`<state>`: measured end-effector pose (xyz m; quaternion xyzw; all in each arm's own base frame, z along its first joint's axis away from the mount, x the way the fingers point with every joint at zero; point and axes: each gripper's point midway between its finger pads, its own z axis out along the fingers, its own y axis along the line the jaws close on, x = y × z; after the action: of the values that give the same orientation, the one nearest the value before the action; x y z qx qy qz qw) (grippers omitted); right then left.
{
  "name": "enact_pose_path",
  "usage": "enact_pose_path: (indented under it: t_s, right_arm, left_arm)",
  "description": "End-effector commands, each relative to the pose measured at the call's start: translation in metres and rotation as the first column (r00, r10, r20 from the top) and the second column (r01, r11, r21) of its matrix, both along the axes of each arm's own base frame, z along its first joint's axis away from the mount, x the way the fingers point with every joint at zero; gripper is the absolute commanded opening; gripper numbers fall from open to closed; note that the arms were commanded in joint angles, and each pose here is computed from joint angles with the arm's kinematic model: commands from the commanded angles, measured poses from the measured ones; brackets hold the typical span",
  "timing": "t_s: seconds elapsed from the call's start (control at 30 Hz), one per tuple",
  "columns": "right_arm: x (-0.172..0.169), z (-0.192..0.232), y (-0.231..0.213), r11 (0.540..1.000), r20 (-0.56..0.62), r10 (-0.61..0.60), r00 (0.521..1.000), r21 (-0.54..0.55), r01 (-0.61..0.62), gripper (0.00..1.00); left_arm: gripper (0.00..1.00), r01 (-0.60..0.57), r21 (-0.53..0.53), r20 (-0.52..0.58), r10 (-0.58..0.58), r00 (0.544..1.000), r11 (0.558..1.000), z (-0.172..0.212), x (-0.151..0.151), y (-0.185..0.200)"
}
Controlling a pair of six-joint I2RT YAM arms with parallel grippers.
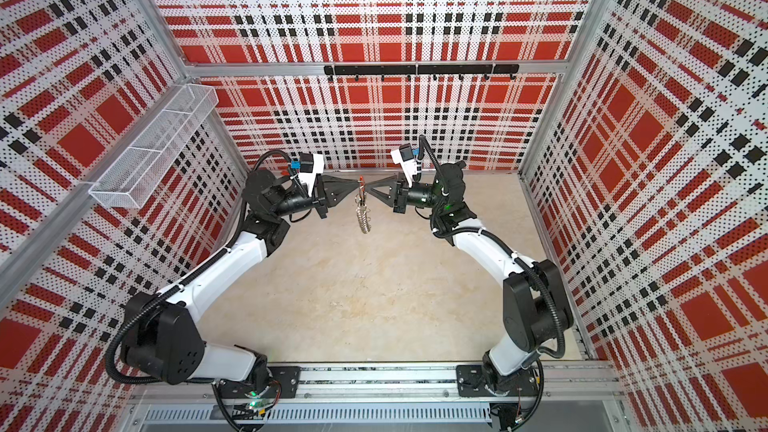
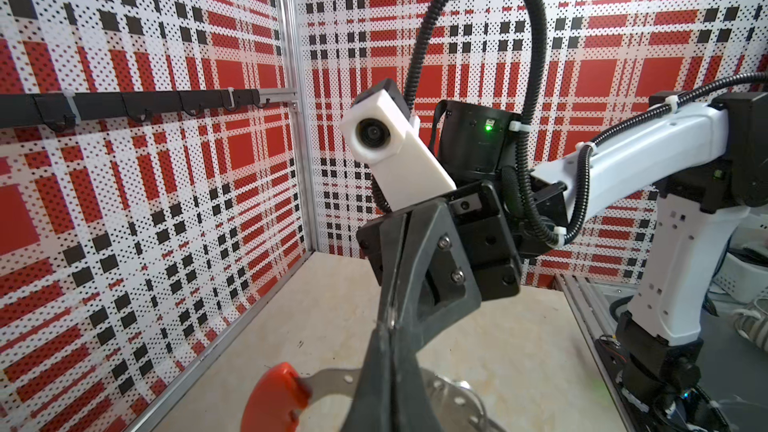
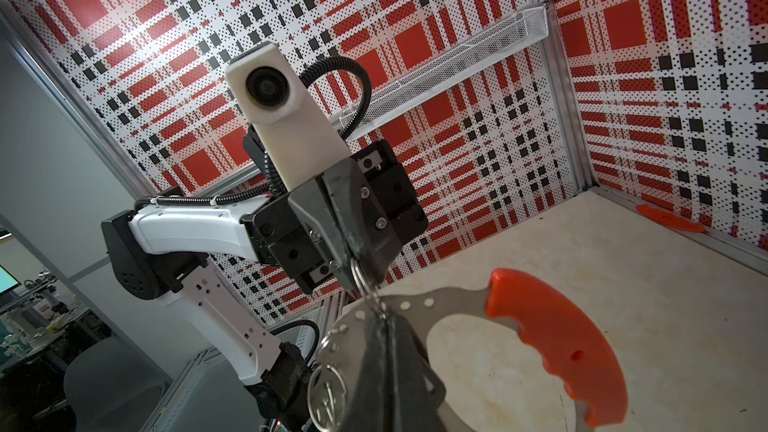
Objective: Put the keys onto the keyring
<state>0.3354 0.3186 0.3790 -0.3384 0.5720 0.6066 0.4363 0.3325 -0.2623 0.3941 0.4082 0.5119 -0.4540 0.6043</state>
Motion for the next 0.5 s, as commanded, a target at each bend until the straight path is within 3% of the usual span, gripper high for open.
enact_pose_path:
  t_s: [0.0, 0.2, 0.4, 0.47]
  right_arm:
    - [-0.012, -0.004, 0.008, 0.999, -0.014, 0.032, 0.999, -0.022, -0.032, 0.0]
    - [-0.017, -0.001, 0.022, 0.997, -0.014, 0.064, 0.998, -0.031, -0.064, 0.0]
    - [-0.009, 0.003, 0.012, 1.0, -0.016, 0.0, 1.0, -0.022, 0.0, 0.22]
    - [-0.005, 0.006, 0.002, 0.999, -0.016, -0.036, 0.999, -0.02, 0.036, 0.25]
  left_arm:
    - [0.0, 0.023, -0.073, 0.133, -0.013, 0.991, 0.997, 0.033, -0.021, -0.004]
    - [0.0, 0.047, -0.115, 0.123, -0.033, 0.992, 0.992, 0.03, -0.025, -0.013]
    - [0.0, 0.073, -0.17, 0.109, -0.055, 0.993, 0.983, 0.029, -0.032, -0.009]
    - [0.0, 0.071, -0.173, 0.107, -0.053, 0.993, 0.982, 0.028, -0.032, -0.007]
